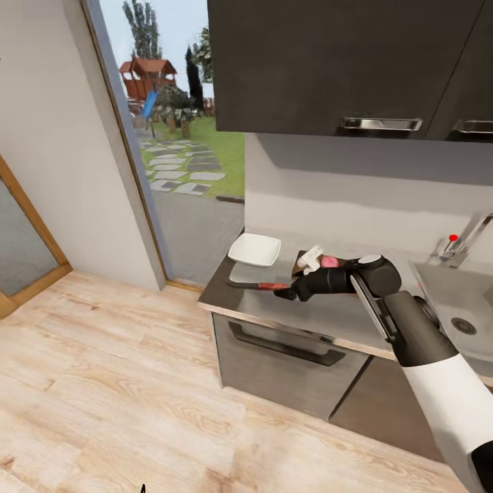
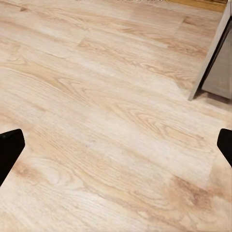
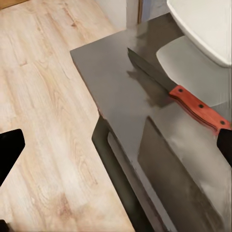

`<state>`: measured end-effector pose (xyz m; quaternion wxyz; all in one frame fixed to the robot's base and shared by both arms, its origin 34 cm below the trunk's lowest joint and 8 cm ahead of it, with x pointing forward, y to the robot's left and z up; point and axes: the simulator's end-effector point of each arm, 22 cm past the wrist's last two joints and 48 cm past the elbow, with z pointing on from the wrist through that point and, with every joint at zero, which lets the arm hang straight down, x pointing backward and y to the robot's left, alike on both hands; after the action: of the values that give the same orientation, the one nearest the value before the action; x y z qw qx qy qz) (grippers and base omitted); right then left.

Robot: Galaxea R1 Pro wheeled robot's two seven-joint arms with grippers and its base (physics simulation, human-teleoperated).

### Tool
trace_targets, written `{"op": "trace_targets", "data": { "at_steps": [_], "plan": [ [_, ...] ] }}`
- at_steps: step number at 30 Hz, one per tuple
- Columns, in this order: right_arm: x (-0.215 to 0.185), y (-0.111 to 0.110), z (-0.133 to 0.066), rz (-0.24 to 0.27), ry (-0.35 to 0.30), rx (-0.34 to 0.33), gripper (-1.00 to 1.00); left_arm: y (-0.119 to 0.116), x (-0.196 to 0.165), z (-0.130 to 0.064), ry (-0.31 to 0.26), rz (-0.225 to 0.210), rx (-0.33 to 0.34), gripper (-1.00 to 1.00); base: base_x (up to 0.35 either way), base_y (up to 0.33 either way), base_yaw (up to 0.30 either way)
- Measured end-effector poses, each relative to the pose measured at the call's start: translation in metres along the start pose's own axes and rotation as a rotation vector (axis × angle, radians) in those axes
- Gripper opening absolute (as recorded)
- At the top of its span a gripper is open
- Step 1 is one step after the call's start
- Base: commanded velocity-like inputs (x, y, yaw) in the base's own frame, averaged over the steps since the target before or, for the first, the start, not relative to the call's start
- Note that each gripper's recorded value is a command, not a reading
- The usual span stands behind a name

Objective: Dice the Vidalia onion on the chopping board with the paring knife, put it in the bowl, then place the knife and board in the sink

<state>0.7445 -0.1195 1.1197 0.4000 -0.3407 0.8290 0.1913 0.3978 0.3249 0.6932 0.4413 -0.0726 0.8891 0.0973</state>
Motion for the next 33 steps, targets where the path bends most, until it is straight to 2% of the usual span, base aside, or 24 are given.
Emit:
{"op": "trace_targets", "data": {
  "at_steps": [8, 19, 21, 23, 33],
  "plan": [
    [0.005, -0.001, 0.003, 0.003, 0.009, -0.003, 1.00, 0.002, 0.003, 0.000, 0.006, 0.002, -0.002, 1.00, 0.217, -0.154, 0.000],
    [0.013, -0.001, 0.012, 0.010, 0.023, -0.015, 1.00, 0.004, 0.010, -0.001, 0.022, 0.008, -0.006, 1.00, 0.150, 0.041, 0.000],
    [0.017, 0.004, 0.016, 0.001, 0.036, -0.025, 1.00, 0.004, 0.011, -0.001, 0.025, 0.008, -0.006, 1.00, 0.029, 0.064, 0.000],
    [0.026, 0.019, 0.026, -0.033, 0.072, -0.051, 1.00, 0.004, 0.012, -0.002, 0.028, 0.009, -0.006, 1.00, 0.008, 0.018, 0.000],
    [0.036, 0.025, 0.036, -0.041, 0.097, -0.068, 1.00, 0.005, 0.018, -0.003, 0.043, 0.013, -0.007, 1.00, 0.001, 0.003, 0.000]
  ]
}}
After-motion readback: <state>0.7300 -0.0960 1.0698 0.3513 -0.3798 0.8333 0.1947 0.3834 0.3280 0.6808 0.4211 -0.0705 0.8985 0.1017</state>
